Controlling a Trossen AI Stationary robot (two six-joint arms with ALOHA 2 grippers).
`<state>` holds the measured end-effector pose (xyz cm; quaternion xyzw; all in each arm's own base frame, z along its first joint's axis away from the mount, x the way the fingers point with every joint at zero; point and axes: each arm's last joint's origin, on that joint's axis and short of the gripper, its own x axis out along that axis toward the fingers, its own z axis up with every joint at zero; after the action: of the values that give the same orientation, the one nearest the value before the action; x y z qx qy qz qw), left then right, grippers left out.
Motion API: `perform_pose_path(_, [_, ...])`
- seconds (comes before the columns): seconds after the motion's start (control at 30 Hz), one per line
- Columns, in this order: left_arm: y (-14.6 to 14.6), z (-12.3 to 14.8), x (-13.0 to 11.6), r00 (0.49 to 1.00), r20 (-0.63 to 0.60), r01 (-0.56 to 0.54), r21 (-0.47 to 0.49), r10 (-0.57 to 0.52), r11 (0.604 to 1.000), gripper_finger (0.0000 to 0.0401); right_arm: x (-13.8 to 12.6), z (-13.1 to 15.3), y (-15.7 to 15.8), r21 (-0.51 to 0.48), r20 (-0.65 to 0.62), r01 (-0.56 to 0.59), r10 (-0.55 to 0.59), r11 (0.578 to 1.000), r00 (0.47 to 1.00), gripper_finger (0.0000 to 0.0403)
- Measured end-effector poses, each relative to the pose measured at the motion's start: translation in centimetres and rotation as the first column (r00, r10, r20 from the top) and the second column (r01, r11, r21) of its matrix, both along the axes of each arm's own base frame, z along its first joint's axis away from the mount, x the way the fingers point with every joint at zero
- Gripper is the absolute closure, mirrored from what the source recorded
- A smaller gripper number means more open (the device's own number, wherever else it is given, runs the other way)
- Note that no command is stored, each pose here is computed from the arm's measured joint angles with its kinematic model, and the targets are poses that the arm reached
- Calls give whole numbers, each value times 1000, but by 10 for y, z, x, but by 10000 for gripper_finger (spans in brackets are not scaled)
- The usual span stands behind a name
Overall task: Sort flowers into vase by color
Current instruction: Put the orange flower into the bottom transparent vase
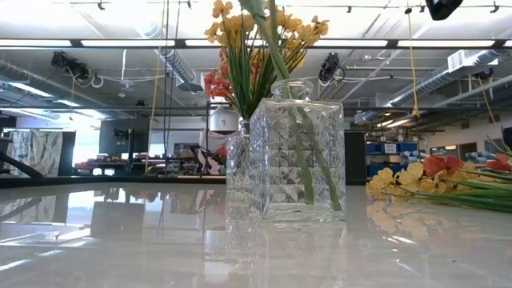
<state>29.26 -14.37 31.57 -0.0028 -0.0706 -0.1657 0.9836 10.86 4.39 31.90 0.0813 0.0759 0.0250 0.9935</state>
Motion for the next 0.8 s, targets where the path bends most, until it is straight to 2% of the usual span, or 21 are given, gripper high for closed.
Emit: perform_pose_path(0.8, [3,-13,11,999,-33,-29,26,30,999,383,0,0,0,0,0,1,-1,1000,1000,178])
